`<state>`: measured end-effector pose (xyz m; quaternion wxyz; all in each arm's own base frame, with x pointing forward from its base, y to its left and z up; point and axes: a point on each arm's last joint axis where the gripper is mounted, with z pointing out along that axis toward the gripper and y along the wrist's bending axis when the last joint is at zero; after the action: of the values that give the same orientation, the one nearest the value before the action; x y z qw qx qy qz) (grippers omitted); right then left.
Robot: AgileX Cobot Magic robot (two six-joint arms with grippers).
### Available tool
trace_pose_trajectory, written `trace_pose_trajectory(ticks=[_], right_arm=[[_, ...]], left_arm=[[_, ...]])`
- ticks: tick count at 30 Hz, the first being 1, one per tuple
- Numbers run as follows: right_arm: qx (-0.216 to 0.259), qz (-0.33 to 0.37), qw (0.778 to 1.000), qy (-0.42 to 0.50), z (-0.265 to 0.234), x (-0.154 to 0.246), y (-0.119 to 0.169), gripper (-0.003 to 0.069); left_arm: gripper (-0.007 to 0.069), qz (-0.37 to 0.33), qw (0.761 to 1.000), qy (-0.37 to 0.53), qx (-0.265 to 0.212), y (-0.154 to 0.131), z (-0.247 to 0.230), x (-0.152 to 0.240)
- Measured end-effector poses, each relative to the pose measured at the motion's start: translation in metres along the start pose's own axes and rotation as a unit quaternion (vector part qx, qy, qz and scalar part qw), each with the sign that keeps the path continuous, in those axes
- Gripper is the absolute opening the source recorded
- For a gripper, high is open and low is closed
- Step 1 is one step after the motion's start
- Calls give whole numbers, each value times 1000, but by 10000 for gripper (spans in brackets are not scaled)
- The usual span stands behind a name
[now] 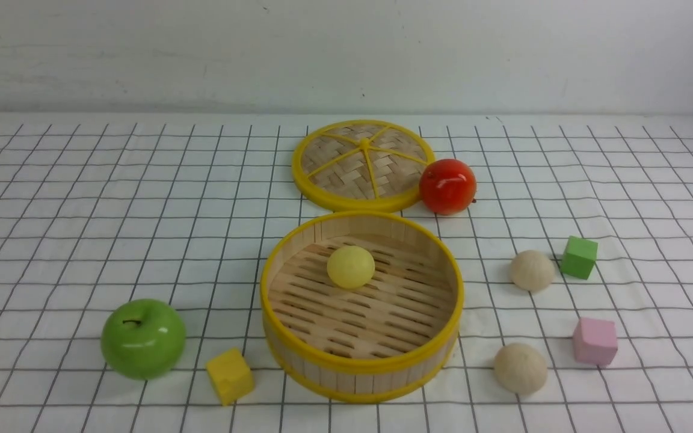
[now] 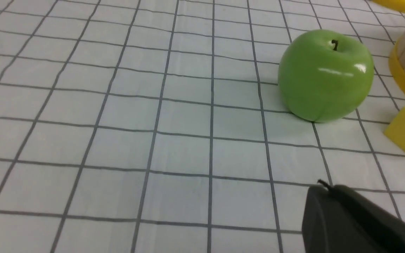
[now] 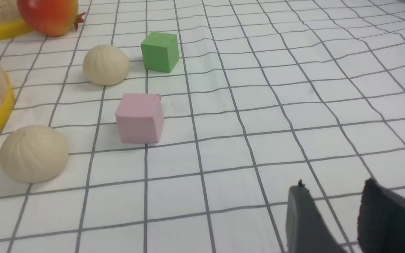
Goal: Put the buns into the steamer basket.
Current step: Use the right arm to grab a steamed stuffed bun
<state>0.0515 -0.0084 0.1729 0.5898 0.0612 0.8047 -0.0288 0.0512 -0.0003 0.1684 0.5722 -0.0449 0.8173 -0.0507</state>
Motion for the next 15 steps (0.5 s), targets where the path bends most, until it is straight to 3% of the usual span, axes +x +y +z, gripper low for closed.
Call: trace_pose_trajectory(ticks=[15], right_arm=[[1, -3, 1000, 0, 0, 0, 0, 239]], left_arm=[[-13, 0, 1000, 0, 0, 0, 0, 0]])
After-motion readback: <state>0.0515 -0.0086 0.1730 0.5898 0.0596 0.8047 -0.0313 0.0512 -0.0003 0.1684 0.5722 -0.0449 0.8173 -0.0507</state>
